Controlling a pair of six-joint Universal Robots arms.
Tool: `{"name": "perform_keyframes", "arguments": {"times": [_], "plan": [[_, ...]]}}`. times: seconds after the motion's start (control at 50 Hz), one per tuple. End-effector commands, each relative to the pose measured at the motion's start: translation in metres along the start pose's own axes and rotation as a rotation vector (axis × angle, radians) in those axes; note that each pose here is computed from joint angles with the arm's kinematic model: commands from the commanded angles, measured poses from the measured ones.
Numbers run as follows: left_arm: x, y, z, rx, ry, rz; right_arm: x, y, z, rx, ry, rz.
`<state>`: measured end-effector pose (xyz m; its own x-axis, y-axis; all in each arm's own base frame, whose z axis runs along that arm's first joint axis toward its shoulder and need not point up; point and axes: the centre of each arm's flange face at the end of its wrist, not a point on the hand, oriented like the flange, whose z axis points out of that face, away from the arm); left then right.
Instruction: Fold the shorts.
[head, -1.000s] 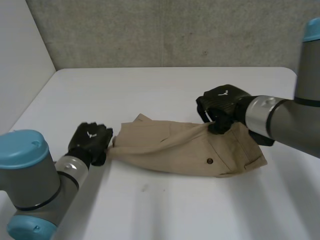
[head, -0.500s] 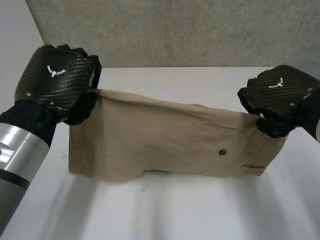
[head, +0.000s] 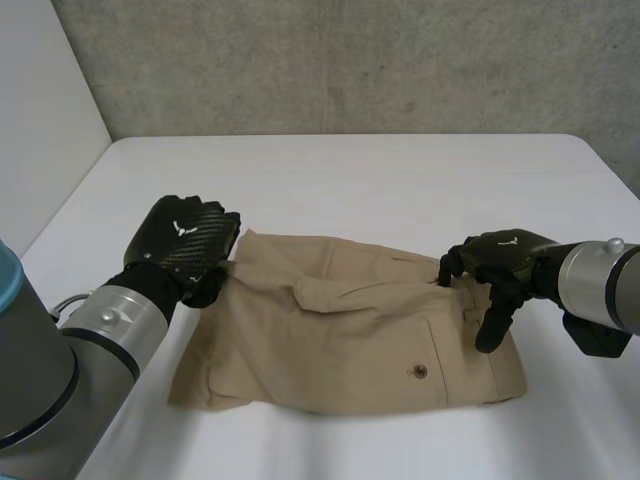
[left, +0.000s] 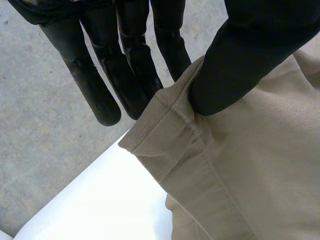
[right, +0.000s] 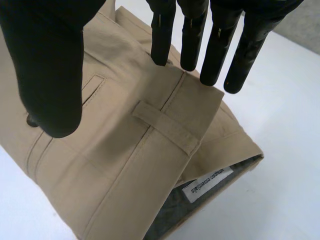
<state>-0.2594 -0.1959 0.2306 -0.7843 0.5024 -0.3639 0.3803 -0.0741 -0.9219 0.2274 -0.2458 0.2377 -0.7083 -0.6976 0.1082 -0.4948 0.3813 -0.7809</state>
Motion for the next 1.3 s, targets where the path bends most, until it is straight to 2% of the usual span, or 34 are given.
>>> {"name": "perform_keyframes", "arguments": {"times": [0.02,0.42,0.62,0.78,0.9,1.04,1.16,1.3], "plan": [[0.0,-0.001,-0.003,0.003,0.0,0.001,0.007,-0.005,0.005,-0.017,-0.024,0.004],[0.001,0.0,-0.01,-0.002,0.007,0.002,0.023,0.001,0.063,-0.046,-0.029,0.006],[0.0,-0.002,-0.01,0.004,0.003,0.001,0.014,0.002,0.086,-0.05,-0.057,-0.017],[-0.003,-0.011,-0.017,0.03,-0.004,0.002,0.015,-0.019,0.076,0.019,-0.032,-0.042],[-0.004,-0.012,-0.022,0.013,0.0,0.002,0.018,-0.056,0.033,0.151,0.03,-0.101],[-0.005,-0.017,-0.025,0.031,-0.006,0.001,0.022,-0.072,0.015,0.211,0.068,-0.112],[-0.011,-0.034,-0.035,0.097,-0.03,-0.003,0.016,-0.059,0.03,0.159,0.03,-0.09],[-0.018,-0.05,-0.047,0.16,-0.055,-0.005,0.008,-0.035,0.071,0.076,-0.052,-0.003]]}}
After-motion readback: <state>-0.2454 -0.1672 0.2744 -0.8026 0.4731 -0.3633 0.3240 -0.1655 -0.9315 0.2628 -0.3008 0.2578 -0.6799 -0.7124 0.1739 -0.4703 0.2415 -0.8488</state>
